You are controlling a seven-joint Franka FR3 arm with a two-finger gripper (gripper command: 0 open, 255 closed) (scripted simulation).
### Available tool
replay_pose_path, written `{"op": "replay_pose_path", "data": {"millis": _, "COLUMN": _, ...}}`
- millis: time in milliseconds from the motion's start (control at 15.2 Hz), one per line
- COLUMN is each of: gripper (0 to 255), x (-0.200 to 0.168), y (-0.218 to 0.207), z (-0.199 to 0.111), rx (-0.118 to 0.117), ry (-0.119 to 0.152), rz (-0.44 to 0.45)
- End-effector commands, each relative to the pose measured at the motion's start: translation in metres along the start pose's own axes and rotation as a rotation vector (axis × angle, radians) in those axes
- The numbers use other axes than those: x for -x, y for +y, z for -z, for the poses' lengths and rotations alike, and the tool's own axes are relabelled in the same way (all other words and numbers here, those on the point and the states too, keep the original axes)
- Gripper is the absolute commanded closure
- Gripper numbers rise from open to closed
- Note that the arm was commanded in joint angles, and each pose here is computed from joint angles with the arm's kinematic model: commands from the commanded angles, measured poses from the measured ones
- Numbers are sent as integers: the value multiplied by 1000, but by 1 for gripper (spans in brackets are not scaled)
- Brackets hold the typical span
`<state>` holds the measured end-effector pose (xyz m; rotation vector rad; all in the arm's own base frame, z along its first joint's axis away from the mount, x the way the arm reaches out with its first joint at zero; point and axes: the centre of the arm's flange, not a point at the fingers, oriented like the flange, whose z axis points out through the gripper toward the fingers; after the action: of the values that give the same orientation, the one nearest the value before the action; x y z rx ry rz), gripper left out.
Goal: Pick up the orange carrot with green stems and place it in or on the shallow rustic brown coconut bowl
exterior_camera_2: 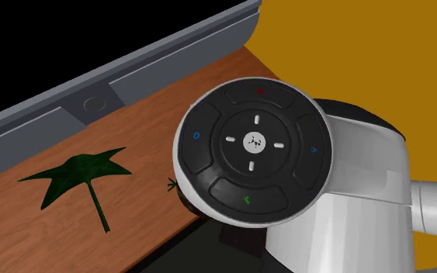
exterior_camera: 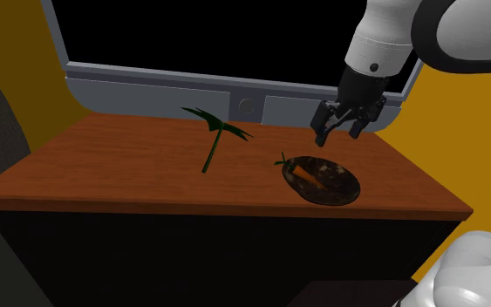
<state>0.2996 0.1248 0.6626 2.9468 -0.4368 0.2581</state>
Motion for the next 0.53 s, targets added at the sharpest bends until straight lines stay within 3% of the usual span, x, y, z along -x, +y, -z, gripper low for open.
{"op": "replay_pose_path", "data": {"millis": 0, "gripper": 0, "x": -1, "y": -1, "z": 25, "rx": 0, "ry": -1, "rz": 0}}
{"op": "replay_pose_path", "data": {"millis": 462, "gripper": 0, "x": -1, "y": -1, "z": 35, "rx": 0, "ry": -1, "rz": 0}}
